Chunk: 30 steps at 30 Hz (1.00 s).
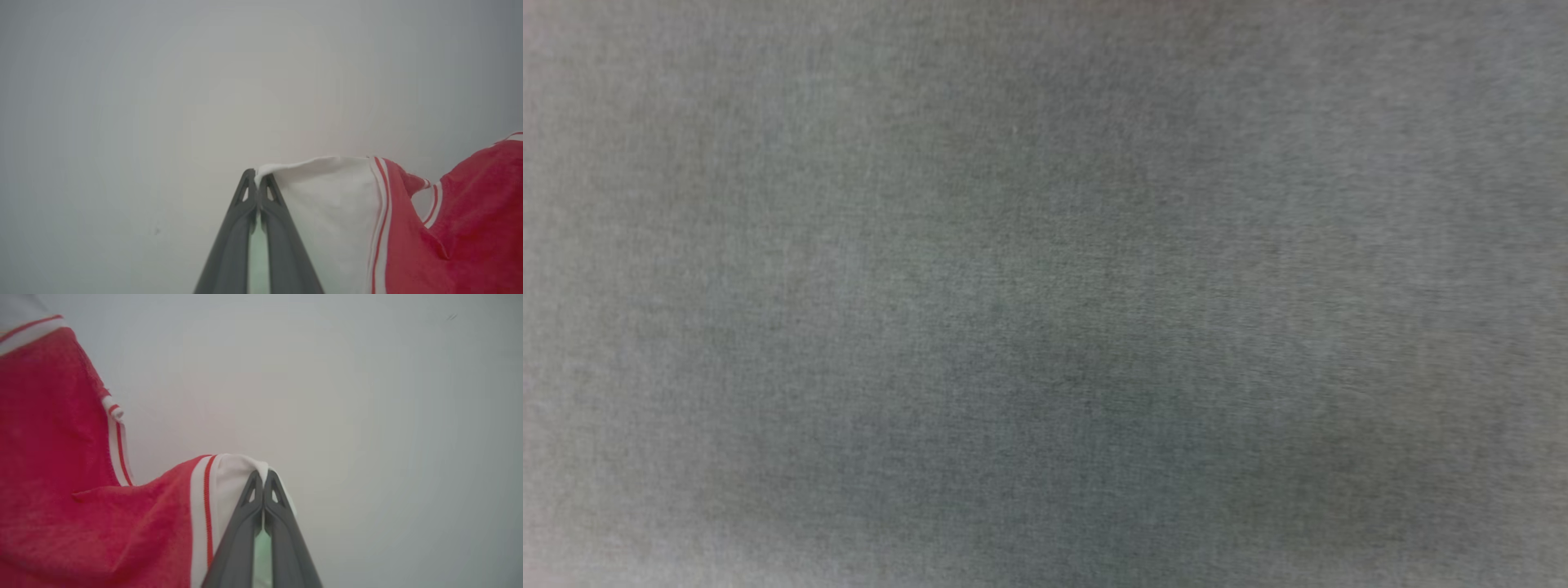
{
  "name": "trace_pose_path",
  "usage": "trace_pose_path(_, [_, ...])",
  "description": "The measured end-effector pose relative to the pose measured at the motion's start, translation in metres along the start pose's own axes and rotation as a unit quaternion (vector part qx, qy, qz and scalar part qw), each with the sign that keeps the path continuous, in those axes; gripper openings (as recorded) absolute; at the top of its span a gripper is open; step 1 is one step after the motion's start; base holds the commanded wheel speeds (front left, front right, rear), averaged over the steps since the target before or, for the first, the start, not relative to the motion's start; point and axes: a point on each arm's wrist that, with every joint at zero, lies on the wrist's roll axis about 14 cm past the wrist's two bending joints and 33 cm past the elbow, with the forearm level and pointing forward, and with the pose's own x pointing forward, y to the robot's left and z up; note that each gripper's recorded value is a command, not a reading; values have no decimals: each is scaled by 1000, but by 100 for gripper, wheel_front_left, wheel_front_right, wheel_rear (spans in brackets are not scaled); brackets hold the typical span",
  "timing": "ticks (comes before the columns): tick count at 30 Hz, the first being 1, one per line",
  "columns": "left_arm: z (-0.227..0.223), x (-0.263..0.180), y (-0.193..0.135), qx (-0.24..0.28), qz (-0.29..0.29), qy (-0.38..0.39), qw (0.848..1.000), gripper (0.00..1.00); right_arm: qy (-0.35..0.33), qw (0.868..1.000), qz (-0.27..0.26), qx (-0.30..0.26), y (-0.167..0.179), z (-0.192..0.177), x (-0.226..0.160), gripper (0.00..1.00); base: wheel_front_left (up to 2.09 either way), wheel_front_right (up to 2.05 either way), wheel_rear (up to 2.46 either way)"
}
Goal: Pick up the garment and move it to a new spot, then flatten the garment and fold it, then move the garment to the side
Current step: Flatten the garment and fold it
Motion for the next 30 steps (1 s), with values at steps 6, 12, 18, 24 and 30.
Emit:
trace_pose_path(6, [-100, -71, -10, -6, -28, 129, 991, 0, 101, 989, 66, 86, 72, -89, -72, 0, 0, 0, 0])
trace_pose_path(12, [-139, -157, -24, -37, -57, 261, 963, 0, 180, 961, 71, 197, 95, -108, -142, 0, 0, 0, 0])
trace_pose_path(18, [-121, -230, -40, -77, -96, 333, 935, 0, 198, 954, 98, 202, 87, -76, -192, 0, 0, 0, 0])
trace_pose_path(24, [-101, -310, -51, -120, -104, 391, 907, 0, 251, 938, 118, 207, 93, -65, -267, 0, 0, 0, 0])
trace_pose_path(30, [-108, -388, -67, -154, -94, 475, 861, 0, 332, 909, 143, 207, 107, -69, -347, 0, 0, 0, 0])
